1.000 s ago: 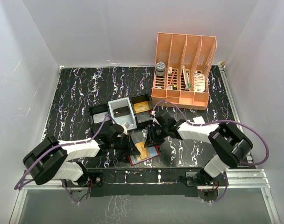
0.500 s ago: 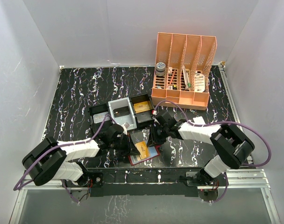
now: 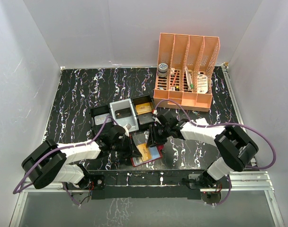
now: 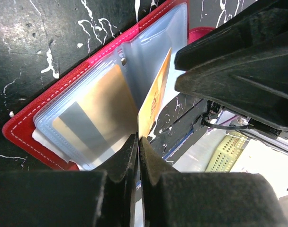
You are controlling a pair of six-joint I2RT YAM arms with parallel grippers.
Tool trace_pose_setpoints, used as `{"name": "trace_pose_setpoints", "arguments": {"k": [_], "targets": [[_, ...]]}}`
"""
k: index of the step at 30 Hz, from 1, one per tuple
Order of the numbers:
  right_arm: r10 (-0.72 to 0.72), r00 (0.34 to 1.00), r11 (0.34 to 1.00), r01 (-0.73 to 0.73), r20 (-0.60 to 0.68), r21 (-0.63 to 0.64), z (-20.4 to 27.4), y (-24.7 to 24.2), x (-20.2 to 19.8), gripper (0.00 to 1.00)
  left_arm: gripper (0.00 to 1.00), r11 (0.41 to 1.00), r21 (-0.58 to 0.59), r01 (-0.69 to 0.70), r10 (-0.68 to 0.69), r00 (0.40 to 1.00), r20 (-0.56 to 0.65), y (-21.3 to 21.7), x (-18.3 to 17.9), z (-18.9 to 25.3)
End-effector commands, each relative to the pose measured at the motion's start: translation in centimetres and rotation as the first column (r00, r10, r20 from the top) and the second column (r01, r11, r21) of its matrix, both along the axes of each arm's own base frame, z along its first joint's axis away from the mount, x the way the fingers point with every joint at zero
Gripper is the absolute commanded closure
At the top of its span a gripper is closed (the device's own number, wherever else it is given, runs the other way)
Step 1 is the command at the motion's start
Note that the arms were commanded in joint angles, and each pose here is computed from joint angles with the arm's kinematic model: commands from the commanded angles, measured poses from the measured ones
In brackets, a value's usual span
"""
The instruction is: Take the credit cards out of the card holder
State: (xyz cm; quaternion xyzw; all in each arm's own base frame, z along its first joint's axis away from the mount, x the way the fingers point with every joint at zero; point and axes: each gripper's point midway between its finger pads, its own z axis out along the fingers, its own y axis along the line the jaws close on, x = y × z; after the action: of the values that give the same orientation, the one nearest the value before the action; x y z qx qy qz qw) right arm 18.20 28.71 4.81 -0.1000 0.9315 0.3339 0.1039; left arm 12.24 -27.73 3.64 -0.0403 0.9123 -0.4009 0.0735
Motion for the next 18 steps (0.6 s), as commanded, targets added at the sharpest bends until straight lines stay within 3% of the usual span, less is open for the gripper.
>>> {"name": "trace_pose_setpoints", "arguments": {"k": [1,10,16,18], "targets": [[0.006,1.0,1.0,-0.006,-0.006,0.018,-0.6,0.6,0.0,0.77,0.94,0.999,-0.054,0.009,-0.007,0.999,0.037,-1.2,0.9,1.8],[-0.056,0.997,0.998,0.058,-0.051,0.023,-2.5,0.0,-0.8,0.84,0.82,0.995,-0.095,-0.036,0.037,0.999,0.006,-1.7,1.2,1.3],[-0.09,0.996,0.996,0.09,-0.012,0.007,-1.9,-0.4,-0.1,0.84,1.0,0.997,-0.012,-0.079,0.079,0.997,0.001,-0.4,1.4,0.7],[-0.097,0.995,0.995,0.096,0.016,0.019,-1.2,-0.3,0.4,0.82,1.0,0.996,0.02,-0.086,0.085,0.996,0.016,0.3,1.3,0.9]]}}
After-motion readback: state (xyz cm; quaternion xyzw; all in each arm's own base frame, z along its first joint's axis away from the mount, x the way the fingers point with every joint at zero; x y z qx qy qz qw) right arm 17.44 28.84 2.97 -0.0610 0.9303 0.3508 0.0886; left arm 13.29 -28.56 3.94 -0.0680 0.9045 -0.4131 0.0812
